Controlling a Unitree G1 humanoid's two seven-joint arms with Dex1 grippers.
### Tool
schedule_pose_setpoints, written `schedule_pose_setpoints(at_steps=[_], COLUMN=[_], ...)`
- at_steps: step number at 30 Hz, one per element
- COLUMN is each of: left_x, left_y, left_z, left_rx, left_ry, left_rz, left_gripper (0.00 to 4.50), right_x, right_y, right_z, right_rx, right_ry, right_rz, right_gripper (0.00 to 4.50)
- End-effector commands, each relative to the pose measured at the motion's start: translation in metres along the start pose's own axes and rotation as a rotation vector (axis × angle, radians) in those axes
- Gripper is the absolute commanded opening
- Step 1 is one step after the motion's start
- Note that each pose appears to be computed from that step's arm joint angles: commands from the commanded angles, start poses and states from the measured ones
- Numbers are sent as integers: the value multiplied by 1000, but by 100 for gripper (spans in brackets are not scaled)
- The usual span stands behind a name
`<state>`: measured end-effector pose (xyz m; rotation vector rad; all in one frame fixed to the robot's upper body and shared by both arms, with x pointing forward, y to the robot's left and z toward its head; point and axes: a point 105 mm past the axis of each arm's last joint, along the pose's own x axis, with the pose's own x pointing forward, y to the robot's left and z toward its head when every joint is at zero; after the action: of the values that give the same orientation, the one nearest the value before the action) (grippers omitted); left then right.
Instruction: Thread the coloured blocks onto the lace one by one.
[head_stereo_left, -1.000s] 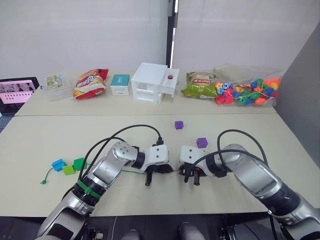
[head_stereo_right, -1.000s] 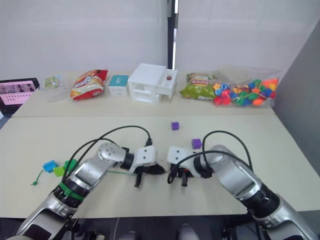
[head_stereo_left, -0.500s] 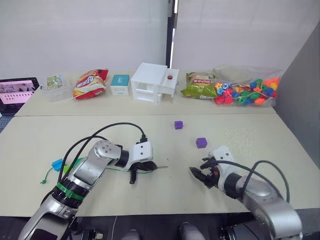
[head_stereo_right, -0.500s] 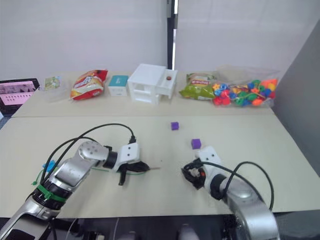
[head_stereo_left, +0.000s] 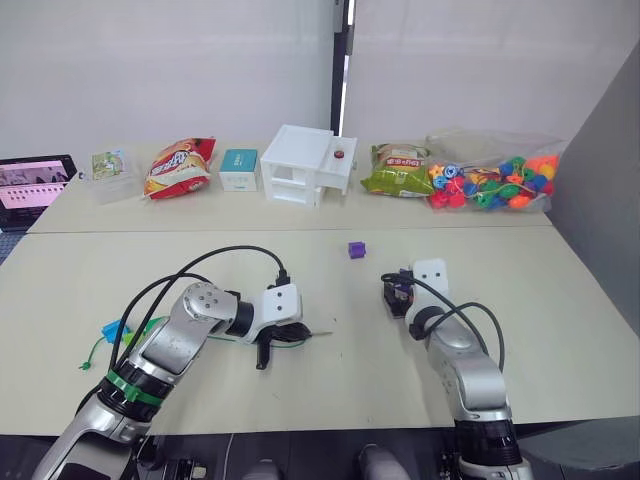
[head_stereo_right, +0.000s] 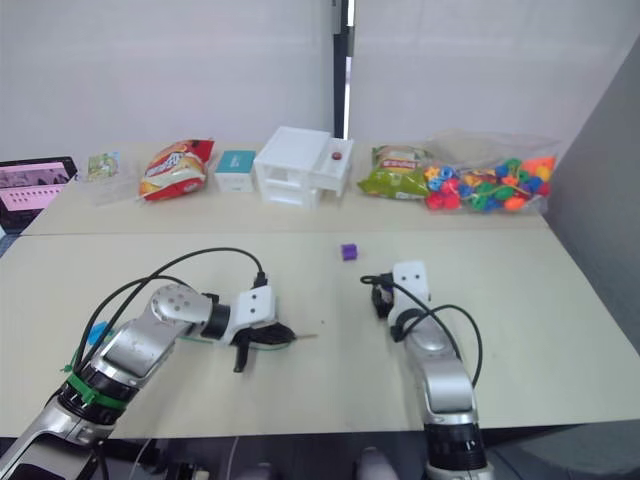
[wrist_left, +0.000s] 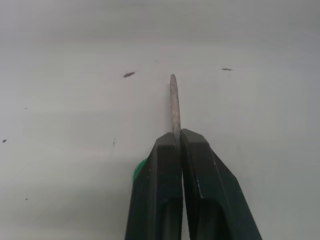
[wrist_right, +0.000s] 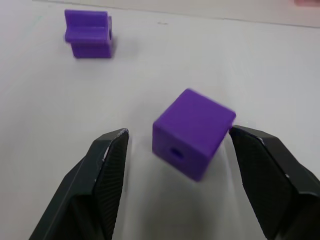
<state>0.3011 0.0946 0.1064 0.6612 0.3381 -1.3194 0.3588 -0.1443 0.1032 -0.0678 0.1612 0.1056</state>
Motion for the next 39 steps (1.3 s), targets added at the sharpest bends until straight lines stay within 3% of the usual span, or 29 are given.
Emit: schedule_pose_setpoints(at_steps=[1, 3, 11, 16, 19, 22, 35, 37, 39], left_x=[-7, -7, -6, -6, -8, -9, -12, -13, -13], left_y=[4, 5, 5, 4, 7, 8, 6, 6, 6], left_z=[8, 8, 7, 6, 3, 3, 4, 3, 3], left_rx=[20, 20, 20, 22, 24, 28, 28, 26, 24], left_ry=[-23, -22, -25, -23, -14, -13, -11, -10, -9], left_rz=[34, 37, 32, 28, 28, 27, 29, 31, 33], left_gripper=[0, 0, 0, 0, 0, 0, 0, 0, 0], right_x=[-2, -4, -9, -43, -85, -102, -86, -88, -91], right_y=[5, 10, 9, 38, 74, 85, 78, 77, 76], right_z=[13, 14, 27, 25, 4, -12, -39, -40, -36], right_rx=[47, 54, 43, 31, -16, -11, -53, -52, -49], right_ry=[-80, -97, -159, -146, -42, 26, 91, 92, 78], right_rz=[8, 22, 30, 173, 365, 428, 359, 366, 387], right_gripper=[226, 163, 163, 163, 163, 163, 163, 269, 337])
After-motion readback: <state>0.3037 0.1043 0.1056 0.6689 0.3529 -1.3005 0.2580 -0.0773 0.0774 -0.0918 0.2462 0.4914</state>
